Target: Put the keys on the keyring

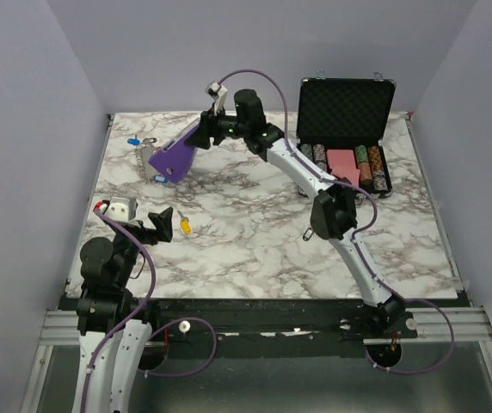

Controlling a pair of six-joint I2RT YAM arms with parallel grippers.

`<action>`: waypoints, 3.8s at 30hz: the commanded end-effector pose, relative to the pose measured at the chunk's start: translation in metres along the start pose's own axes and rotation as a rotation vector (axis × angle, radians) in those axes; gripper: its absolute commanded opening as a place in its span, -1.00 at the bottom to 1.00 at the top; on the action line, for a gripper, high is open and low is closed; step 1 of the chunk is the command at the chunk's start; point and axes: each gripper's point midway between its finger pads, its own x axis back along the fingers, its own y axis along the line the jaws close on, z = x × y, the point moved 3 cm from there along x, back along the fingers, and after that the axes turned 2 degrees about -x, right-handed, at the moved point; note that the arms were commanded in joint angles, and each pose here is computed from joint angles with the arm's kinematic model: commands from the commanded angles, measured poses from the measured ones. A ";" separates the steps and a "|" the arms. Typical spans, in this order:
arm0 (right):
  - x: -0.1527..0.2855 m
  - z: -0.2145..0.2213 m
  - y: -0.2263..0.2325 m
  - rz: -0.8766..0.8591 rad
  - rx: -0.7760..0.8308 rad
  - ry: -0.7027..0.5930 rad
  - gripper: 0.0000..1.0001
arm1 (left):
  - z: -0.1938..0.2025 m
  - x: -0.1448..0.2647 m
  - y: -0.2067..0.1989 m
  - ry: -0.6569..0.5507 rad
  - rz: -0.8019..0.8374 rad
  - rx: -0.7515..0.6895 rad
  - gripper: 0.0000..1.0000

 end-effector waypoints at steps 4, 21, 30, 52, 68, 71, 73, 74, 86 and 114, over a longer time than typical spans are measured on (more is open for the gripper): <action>-0.034 -0.039 0.039 -0.144 -0.043 -0.264 -0.95 | 0.008 0.000 0.009 0.027 -0.051 -0.022 0.97; -0.018 -0.027 0.024 -0.070 0.357 -0.111 -0.96 | 0.027 -0.032 0.008 0.139 -0.015 -0.023 0.98; 0.007 0.030 0.040 -0.257 0.385 0.117 -0.46 | 0.025 -0.058 -0.005 0.138 0.085 0.024 0.98; 0.195 0.020 0.083 -0.226 0.071 0.215 1.00 | 0.055 -0.117 -0.017 0.202 0.073 0.074 0.97; 0.286 0.076 0.137 -0.240 0.026 0.151 1.00 | 0.089 -0.204 -0.011 0.366 -0.140 0.064 0.90; 0.288 0.079 0.136 -0.247 0.016 0.149 1.00 | 0.099 -0.206 -0.016 0.394 -0.119 0.097 0.68; 0.288 0.080 0.135 -0.256 0.009 0.151 1.00 | 0.104 -0.208 -0.019 0.409 -0.108 0.116 0.56; 0.288 0.081 0.135 -0.259 0.007 0.151 1.00 | 0.108 -0.208 -0.021 0.420 -0.100 0.122 0.51; 0.290 0.086 0.135 -0.275 0.009 0.155 1.00 | 0.043 -0.216 -0.009 0.268 -0.101 0.000 -0.89; 0.292 0.088 0.139 -0.345 -0.025 0.206 1.00 | -0.010 -0.324 0.145 0.370 -0.418 -0.549 -1.00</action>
